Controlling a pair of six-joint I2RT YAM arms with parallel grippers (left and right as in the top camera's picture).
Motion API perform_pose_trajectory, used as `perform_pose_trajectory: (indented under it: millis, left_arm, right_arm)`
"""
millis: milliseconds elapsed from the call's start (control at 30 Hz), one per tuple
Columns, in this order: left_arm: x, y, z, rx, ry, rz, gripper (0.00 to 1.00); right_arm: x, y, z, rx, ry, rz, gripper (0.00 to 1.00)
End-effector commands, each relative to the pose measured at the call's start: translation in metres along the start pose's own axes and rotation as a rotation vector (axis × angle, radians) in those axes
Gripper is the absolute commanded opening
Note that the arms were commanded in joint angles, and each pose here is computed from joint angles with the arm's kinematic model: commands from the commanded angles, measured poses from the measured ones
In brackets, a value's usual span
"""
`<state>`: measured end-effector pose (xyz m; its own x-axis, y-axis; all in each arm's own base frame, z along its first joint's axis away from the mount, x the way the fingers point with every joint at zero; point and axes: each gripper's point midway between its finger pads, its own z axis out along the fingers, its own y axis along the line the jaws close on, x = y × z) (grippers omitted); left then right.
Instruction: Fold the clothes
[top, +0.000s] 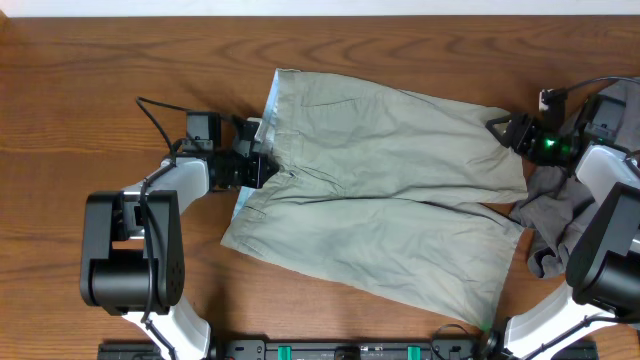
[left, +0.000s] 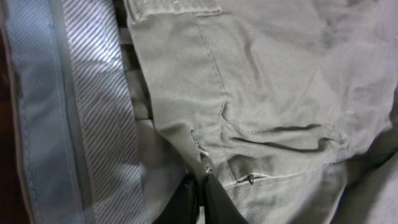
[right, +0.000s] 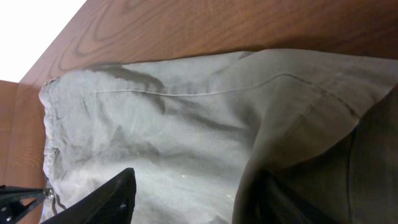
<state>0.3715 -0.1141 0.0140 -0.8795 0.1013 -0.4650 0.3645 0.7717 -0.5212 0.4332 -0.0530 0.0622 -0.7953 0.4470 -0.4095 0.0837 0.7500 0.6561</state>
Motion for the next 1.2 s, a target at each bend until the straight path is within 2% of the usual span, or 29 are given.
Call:
perform_pose_trajectory:
  millis: [0,167,267,367,500,667,733,800,900,1067,1167]
  left_arm:
    - [-0.008,-0.005,-0.003,0.006,-0.018,0.025,0.06]
    - [-0.032,-0.005,-0.026,-0.044,-0.088,-0.003,0.06]
    - [-0.054,0.002,-0.059,-0.145,-0.164,-0.012,0.06]
    - [-0.065,0.011,-0.091,-0.258,-0.223,-0.008,0.06]
    - [-0.064,0.013,-0.109,-0.300,-0.233,0.007,0.06]
    - [-0.053,0.023,-0.108,-0.347,-0.188,-0.003,0.06]
    - [-0.051,0.027,-0.109,-0.374,-0.180,-0.007,0.06]
    - [-0.050,0.034,-0.111,-0.414,-0.174,-0.013,0.06]
    - [-0.049,0.039,-0.114,-0.447,-0.171,-0.017,0.06]
    - [-0.048,0.044,-0.115,-0.472,-0.168,-0.020,0.06]
    - [-0.049,0.044,-0.115,-0.472,-0.171,-0.019,0.06]
  right_arm:
    - [-0.001,0.008,-0.001,-0.012,0.002,-0.026,0.60]
    - [0.001,0.007,-0.001,-0.011,0.006,-0.022,0.60]
    - [0.003,0.005,-0.001,0.001,0.013,-0.014,0.61]
    - [0.008,-0.007,-0.002,0.070,0.029,0.010,0.67]
    - [0.019,-0.013,-0.003,0.104,0.068,0.044,0.73]
    - [0.033,-0.014,-0.004,0.112,0.120,0.087,0.73]
    - [0.042,-0.014,-0.005,0.116,0.150,0.109,0.68]
    - [0.050,-0.014,-0.005,0.117,0.184,0.103,0.54]
    - [0.064,-0.023,-0.006,0.191,0.233,0.109,0.45]
    - [0.077,-0.044,-0.010,0.377,0.260,0.187,0.41]
    - [0.080,-0.056,-0.015,0.486,0.247,0.246,0.24]
